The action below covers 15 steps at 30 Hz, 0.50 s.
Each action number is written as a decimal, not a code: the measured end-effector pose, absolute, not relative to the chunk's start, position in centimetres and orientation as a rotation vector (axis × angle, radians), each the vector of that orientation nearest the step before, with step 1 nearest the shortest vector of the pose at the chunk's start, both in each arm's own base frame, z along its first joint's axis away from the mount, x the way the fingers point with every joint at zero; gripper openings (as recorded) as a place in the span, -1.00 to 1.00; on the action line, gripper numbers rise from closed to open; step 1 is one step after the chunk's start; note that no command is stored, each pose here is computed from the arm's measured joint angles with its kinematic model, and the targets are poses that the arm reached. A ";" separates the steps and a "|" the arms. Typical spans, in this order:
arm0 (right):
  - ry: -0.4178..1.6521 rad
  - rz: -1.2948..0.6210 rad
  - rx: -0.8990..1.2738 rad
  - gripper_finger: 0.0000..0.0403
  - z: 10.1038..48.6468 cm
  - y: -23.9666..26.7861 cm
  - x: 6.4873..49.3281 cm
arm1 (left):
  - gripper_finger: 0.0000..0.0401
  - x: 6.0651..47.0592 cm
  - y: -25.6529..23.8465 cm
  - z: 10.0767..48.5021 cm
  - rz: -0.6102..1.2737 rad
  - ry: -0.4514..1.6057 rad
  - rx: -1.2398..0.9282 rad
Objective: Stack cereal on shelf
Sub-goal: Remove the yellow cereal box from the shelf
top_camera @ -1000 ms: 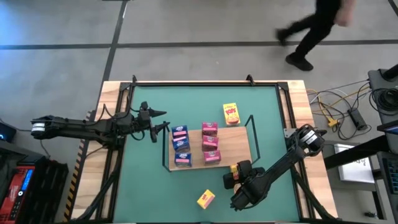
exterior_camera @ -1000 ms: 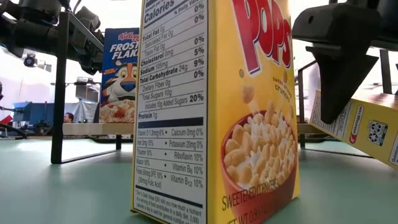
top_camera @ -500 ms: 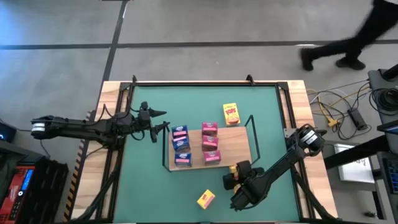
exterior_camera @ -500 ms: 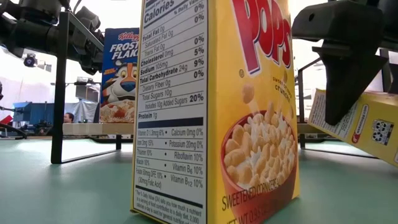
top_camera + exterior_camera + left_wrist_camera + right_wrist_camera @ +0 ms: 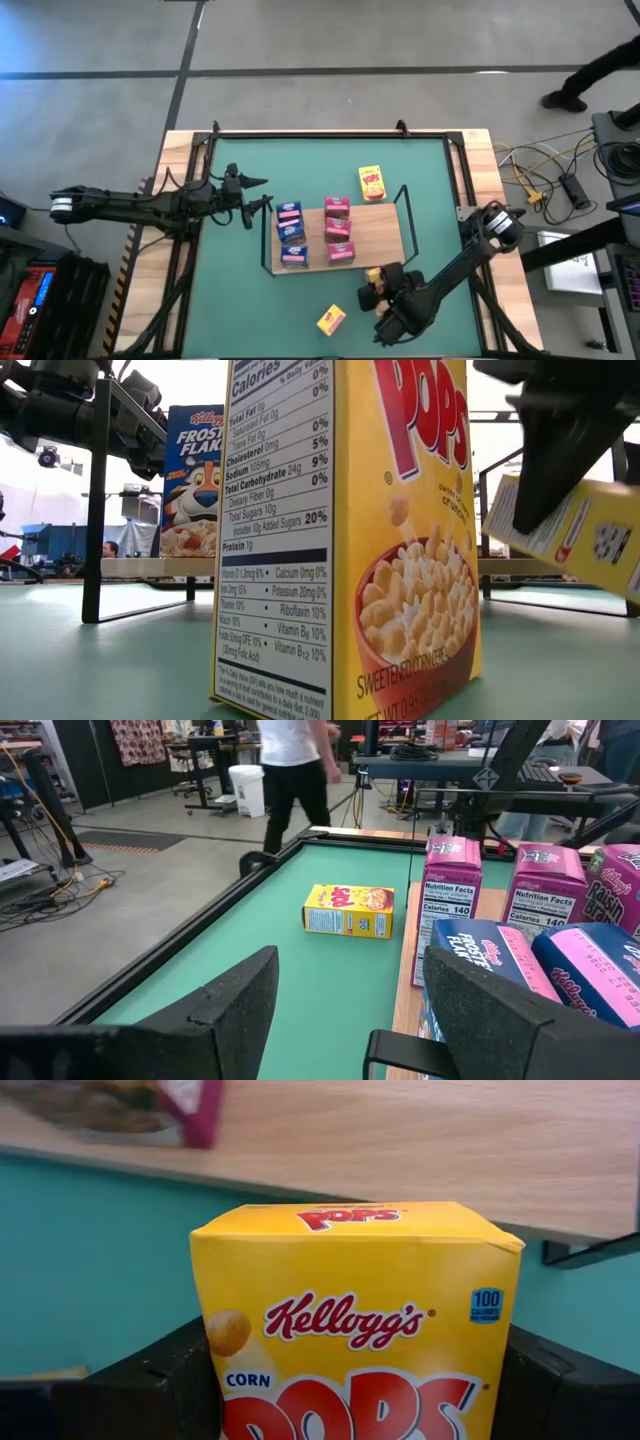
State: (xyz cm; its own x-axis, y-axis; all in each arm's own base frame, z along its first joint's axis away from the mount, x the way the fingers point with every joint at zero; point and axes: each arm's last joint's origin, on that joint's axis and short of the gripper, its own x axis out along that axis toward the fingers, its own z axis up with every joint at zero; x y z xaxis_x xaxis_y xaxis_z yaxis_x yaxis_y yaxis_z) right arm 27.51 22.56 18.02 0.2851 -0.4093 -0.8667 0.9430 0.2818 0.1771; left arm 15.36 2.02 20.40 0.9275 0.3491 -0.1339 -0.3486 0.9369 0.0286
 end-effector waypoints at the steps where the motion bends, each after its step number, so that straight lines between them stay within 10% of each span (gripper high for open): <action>1: 0.796 -1.045 0.803 0.47 18.1 22.7 27.4 | 0.16 15.4 2.0 20.4 0.357 0.138 0.004; 15: 0.537 -0.839 0.471 0.48 19.3 24.6 25.7 | 0.16 15.4 2.0 20.4 0.358 0.138 0.004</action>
State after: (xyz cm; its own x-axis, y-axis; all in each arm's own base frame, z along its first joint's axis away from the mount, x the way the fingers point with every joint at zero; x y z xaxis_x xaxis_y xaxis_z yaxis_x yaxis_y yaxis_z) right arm 25.71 24.65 19.35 0.5520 -0.5653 -0.6130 0.7936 0.5818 0.1781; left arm 15.36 2.02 20.40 0.9275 0.3491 -0.1337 -0.3486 0.9369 0.0285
